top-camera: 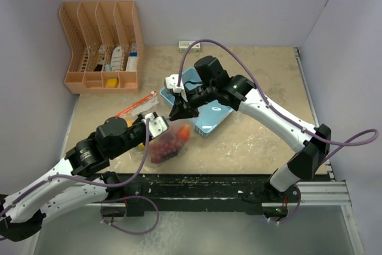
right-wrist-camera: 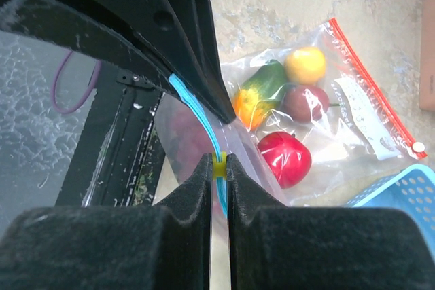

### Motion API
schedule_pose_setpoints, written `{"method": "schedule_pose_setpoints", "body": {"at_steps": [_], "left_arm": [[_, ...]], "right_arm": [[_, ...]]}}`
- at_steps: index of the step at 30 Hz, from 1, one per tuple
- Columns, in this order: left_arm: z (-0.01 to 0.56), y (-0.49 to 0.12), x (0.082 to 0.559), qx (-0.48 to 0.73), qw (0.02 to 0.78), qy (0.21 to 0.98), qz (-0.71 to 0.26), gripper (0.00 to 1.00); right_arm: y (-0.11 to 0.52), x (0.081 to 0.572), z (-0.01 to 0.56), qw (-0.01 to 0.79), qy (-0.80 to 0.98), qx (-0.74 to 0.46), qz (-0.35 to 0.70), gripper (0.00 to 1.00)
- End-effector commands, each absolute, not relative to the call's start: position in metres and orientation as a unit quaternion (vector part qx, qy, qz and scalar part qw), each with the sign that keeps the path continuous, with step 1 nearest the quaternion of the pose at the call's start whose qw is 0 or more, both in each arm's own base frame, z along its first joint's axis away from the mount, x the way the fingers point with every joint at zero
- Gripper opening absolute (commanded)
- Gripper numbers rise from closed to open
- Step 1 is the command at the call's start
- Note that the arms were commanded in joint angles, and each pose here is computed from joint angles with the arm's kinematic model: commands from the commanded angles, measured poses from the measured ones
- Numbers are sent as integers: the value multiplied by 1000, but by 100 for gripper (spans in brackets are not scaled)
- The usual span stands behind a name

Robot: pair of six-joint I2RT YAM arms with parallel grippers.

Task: Place the food in the zip-top bag and seal the zipper
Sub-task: Zip the zipper food storage bag at the center of the board.

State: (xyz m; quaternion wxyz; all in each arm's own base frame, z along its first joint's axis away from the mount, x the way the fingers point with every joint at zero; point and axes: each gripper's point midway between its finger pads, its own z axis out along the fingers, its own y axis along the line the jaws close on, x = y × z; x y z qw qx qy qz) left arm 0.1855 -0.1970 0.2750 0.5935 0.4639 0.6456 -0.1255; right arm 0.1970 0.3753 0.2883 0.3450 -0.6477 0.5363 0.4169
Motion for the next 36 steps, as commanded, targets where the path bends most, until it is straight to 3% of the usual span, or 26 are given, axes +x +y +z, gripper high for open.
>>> {"method": "schedule_pose_setpoints", "body": {"at_steps": [1,15,29,30,33,36], "left_arm": [[306,-187,187,424,638,630,-128,0],[316,-170,183,404,652,631,-119,0],[295,-216,185,464,612,620,-160,0],[293,-218,187,467,608,622,-160,2],[287,-226,191,473,599,626,-160,32],[290,-230,196,472,605,622,-155,49]], "right_arm": [[362,216,296,378,558,-632,382,6],[341,242,290,388,581,-607,379,6],[341,207,333,391,504,-629,443,6],[340,203,335,391,499,-630,448,5],[339,194,339,387,485,-633,463,5],[339,190,339,387,479,-635,467,5]]}}
